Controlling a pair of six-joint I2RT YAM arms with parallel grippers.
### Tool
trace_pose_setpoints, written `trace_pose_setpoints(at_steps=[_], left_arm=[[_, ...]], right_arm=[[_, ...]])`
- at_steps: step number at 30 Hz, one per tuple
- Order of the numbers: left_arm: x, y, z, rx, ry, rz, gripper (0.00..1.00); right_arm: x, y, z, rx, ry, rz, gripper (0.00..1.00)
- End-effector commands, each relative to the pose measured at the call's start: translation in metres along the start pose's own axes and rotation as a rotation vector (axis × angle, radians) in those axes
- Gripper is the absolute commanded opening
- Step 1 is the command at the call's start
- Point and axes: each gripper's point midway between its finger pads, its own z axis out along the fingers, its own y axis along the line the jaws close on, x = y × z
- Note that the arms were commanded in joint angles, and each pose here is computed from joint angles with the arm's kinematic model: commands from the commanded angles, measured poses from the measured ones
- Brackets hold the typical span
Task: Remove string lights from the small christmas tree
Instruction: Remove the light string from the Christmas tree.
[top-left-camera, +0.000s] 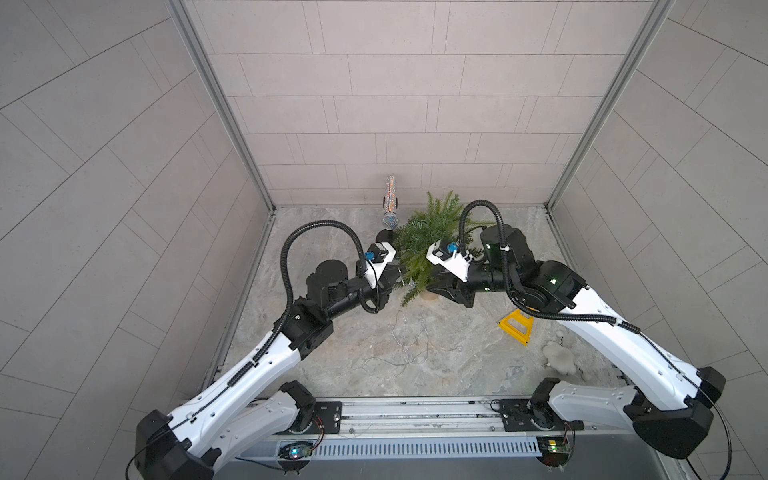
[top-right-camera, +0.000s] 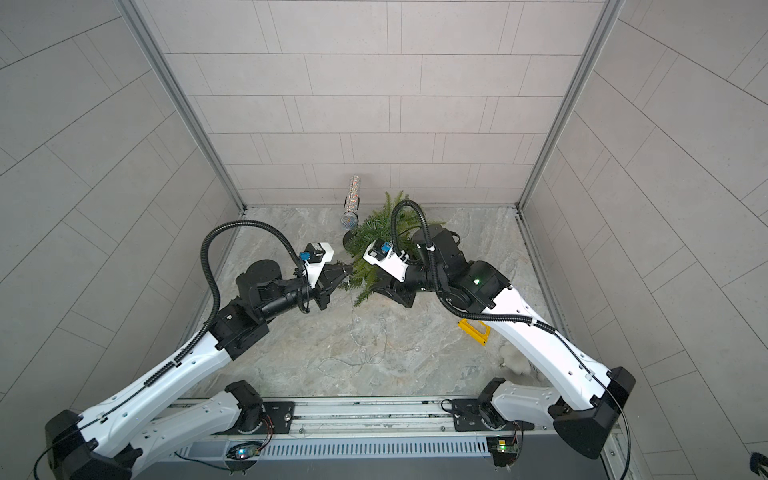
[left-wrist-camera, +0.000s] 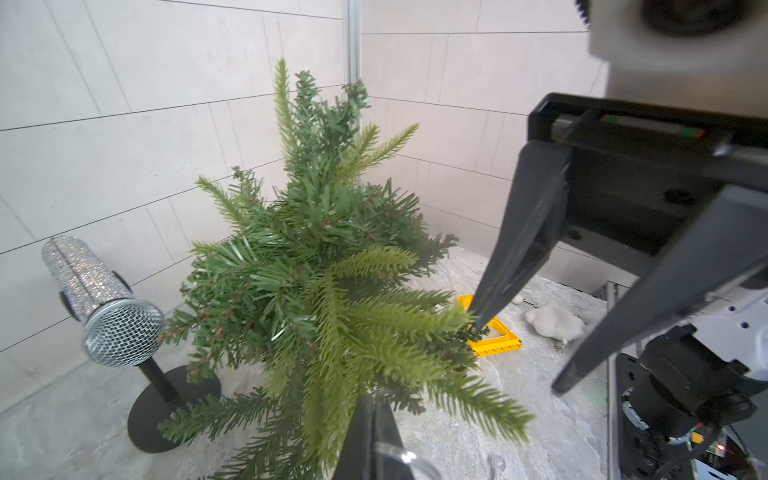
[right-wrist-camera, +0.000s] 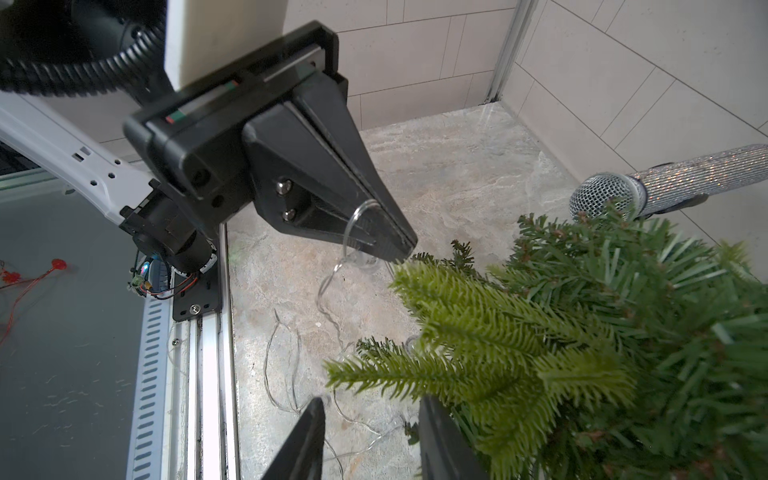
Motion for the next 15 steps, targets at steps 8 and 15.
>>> trace_pose_setpoints(at_steps=[8,15], left_arm=[[-0.007,0.016,0.002,-0.083,-0.044,0.004,0.0],[-0.001,0.002,0.008,0.006,-0.041,-0.012,0.0]], right_arm=[[-0.008,0.001,-0.007,0.004,-0.045,-0.009,0.41],[-0.003,0.003,-0.008,0.005,-0.04,-0.013,0.41]])
